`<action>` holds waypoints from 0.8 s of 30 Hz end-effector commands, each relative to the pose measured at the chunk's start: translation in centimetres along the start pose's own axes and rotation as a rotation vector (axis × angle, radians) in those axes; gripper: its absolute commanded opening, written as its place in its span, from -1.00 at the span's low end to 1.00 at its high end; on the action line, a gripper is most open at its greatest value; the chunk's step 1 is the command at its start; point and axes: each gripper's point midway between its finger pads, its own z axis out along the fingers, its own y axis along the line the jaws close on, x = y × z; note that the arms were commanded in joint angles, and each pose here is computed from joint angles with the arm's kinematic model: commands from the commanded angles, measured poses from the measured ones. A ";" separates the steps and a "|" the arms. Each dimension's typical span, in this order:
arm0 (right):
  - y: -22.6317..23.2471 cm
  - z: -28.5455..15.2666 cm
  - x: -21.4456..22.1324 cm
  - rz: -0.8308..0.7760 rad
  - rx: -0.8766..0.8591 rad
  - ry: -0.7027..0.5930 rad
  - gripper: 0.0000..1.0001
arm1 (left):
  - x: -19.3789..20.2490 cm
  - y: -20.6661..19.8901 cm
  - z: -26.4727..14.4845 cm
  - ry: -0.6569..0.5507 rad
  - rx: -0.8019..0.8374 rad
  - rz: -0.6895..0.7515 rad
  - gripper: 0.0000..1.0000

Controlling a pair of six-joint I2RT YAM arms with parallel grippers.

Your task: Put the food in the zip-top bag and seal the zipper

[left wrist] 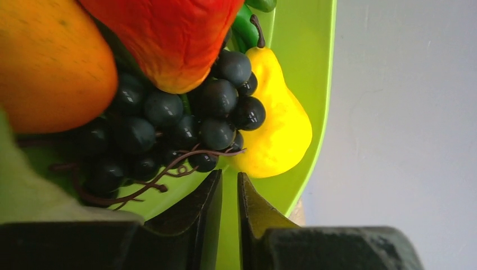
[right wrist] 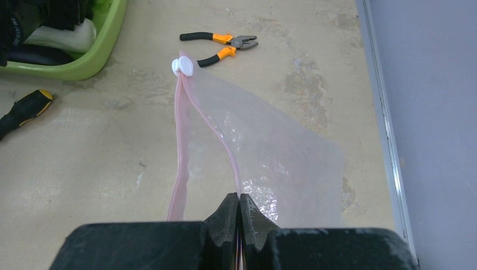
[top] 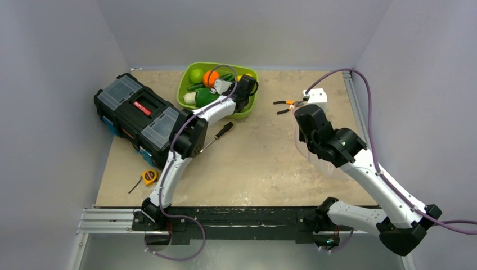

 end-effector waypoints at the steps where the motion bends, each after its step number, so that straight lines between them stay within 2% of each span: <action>1: -0.5 -0.9 -1.6 0.078 -0.003 -0.058 -1.00 | -2.5 -4.4 -3.6 0.030 0.085 0.055 -0.73; 6: -0.8 -1.2 -1.6 0.107 -0.008 -0.069 -1.00 | -2.3 -3.5 -6.5 0.106 0.073 0.128 -0.79; 10: -0.8 -1.5 -1.6 0.147 -0.015 -0.080 -1.00 | -2.1 -2.3 -8.7 0.144 0.069 0.191 -0.74; 11: -0.7 -1.5 -1.7 0.154 -0.017 -0.081 -1.00 | -2.1 -2.4 -9.0 0.154 0.078 0.210 -0.68; 13: -0.6 -1.5 -1.7 0.161 -0.021 -0.082 -1.00 | -2.0 -3.6 -9.3 0.166 0.124 0.243 -0.44; 16: -0.7 -1.7 -1.6 0.166 -0.025 -0.077 -1.00 | -2.0 -5.5 -8.5 0.168 0.183 0.224 -0.04; 17: -0.8 -1.7 -1.4 0.169 -0.025 -0.073 -1.00 | -1.7 -6.0 -8.0 0.172 0.196 0.208 0.04; 21: -1.2 -2.1 -1.1 0.175 -0.022 -0.065 -1.00 | -0.9 -7.3 -6.6 0.166 0.206 0.143 0.23; 24: -1.5 -2.2 -1.0 0.171 -0.013 -0.064 -1.00 | -0.5 -7.6 -5.5 0.147 0.168 0.034 0.31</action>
